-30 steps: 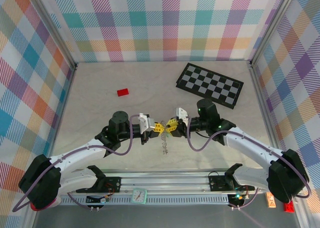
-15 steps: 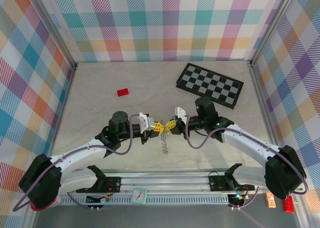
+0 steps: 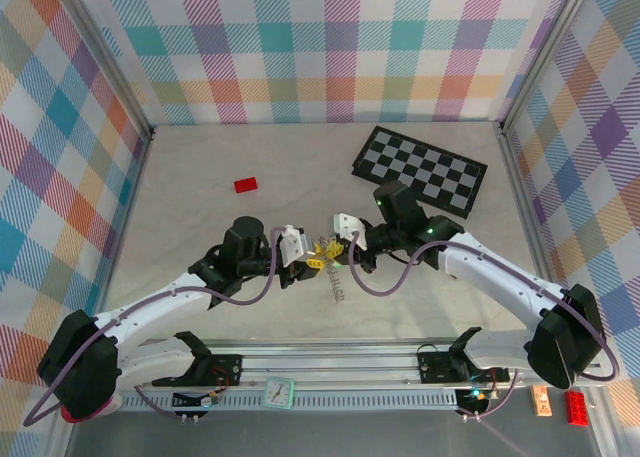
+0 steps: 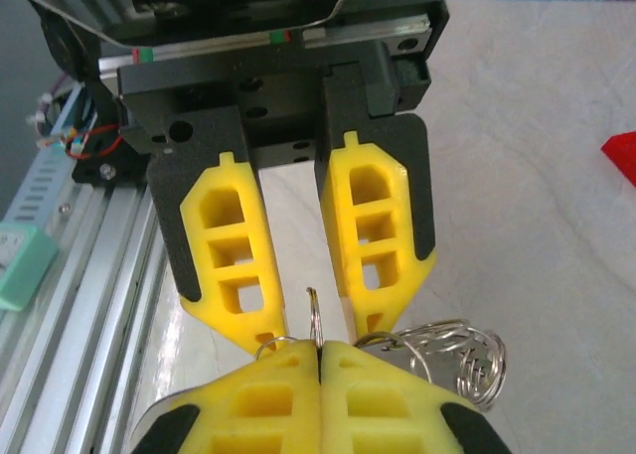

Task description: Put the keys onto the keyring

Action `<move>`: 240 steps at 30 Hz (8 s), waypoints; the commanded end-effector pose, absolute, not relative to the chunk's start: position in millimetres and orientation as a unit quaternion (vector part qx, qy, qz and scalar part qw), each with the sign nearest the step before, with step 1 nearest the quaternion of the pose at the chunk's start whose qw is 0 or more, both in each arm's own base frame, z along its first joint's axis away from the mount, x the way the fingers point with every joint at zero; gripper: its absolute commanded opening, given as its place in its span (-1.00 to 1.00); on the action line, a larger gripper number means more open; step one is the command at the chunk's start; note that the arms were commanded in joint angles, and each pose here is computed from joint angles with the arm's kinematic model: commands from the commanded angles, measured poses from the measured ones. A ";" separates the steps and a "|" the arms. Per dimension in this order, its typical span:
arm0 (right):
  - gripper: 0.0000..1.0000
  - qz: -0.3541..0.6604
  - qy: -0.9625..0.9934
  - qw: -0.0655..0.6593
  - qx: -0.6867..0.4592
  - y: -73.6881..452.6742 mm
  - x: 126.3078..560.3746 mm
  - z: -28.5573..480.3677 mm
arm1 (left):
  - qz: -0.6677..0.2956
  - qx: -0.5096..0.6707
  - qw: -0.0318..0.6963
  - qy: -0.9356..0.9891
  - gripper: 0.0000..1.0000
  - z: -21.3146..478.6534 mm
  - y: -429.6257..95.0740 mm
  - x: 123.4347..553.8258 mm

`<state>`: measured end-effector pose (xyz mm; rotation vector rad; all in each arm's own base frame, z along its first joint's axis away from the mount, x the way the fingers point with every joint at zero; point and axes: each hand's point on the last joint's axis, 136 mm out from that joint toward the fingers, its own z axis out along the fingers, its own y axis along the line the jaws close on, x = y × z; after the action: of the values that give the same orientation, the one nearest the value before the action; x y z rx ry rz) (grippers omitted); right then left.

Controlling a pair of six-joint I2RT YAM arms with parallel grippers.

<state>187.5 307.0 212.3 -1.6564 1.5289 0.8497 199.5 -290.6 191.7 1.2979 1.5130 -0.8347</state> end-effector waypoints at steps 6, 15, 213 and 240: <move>-1.00 0.279 0.589 0.328 -0.683 302.9 183.9 205.5 | -0.341 0.553 0.464 0.603 -0.47 199.2 -294.4 191.9; -1.00 0.277 0.576 0.315 -0.702 313.8 175.8 204.7 | -0.346 0.556 0.460 0.600 -0.67 200.7 -296.5 191.2; -1.00 0.291 0.618 0.455 -0.571 361.5 268.1 240.5 | -0.097 0.135 0.725 0.668 0.13 300.3 -146.9 271.5; -1.00 0.122 0.736 0.202 -0.635 299.3 238.0 74.3 | -0.055 0.054 0.693 0.717 0.23 271.8 -115.8 287.9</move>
<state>259.0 329.6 86.1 -1.6667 1.9568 0.4670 285.1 -129.1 274.0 0.1874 1.5959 -0.1644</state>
